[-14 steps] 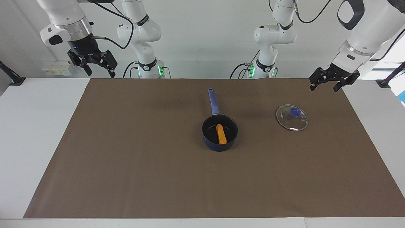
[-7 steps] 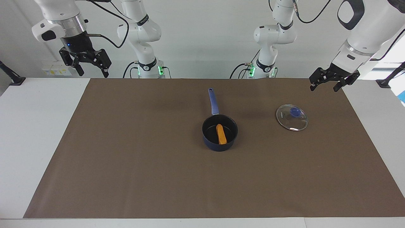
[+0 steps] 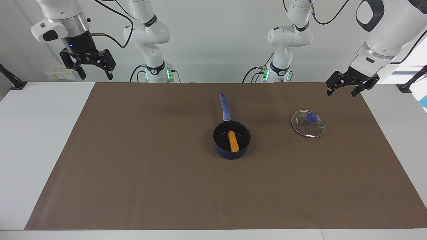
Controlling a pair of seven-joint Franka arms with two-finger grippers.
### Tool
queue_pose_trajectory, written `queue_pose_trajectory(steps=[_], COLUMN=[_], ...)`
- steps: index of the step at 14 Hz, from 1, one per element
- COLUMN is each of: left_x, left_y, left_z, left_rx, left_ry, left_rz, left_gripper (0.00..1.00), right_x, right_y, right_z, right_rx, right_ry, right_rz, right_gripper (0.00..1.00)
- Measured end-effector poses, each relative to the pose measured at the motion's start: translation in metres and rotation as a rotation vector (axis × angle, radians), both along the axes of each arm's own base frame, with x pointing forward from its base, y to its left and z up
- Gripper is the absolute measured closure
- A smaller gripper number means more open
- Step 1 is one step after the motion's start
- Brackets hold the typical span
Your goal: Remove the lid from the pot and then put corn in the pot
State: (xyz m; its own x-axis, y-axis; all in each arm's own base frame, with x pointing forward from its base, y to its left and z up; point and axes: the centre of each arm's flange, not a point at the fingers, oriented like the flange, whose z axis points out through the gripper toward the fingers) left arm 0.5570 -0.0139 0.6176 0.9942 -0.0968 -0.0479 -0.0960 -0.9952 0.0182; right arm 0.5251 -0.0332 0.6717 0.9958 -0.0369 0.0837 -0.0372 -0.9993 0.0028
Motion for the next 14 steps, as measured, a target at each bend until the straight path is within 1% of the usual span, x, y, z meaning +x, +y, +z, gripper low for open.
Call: queue_pose_trajectory(steps=[5, 7, 14], left_x=[0.0, -0.0001, -0.0001], left_y=[0.0, 0.0, 0.0], left_z=[0.0, 0.0, -0.0001], left_rx=[0.0, 0.0, 0.0], left_ry=[0.0, 0.0, 0.001], left_rz=[0.0, 0.0, 0.0], left_gripper=[0.0, 0.0, 0.0], right_x=[-0.004, -0.0075, -0.0082], right_y=[0.002, 0.0033, 0.0036], right_z=[-0.0043, -0.0064, -0.0054], right_rx=[0.002, 0.003, 0.003], right_ry=[0.042, 0.071, 0.069], right_rz=[0.01, 0.012, 0.014], right_gripper=[0.0, 0.0, 0.0])
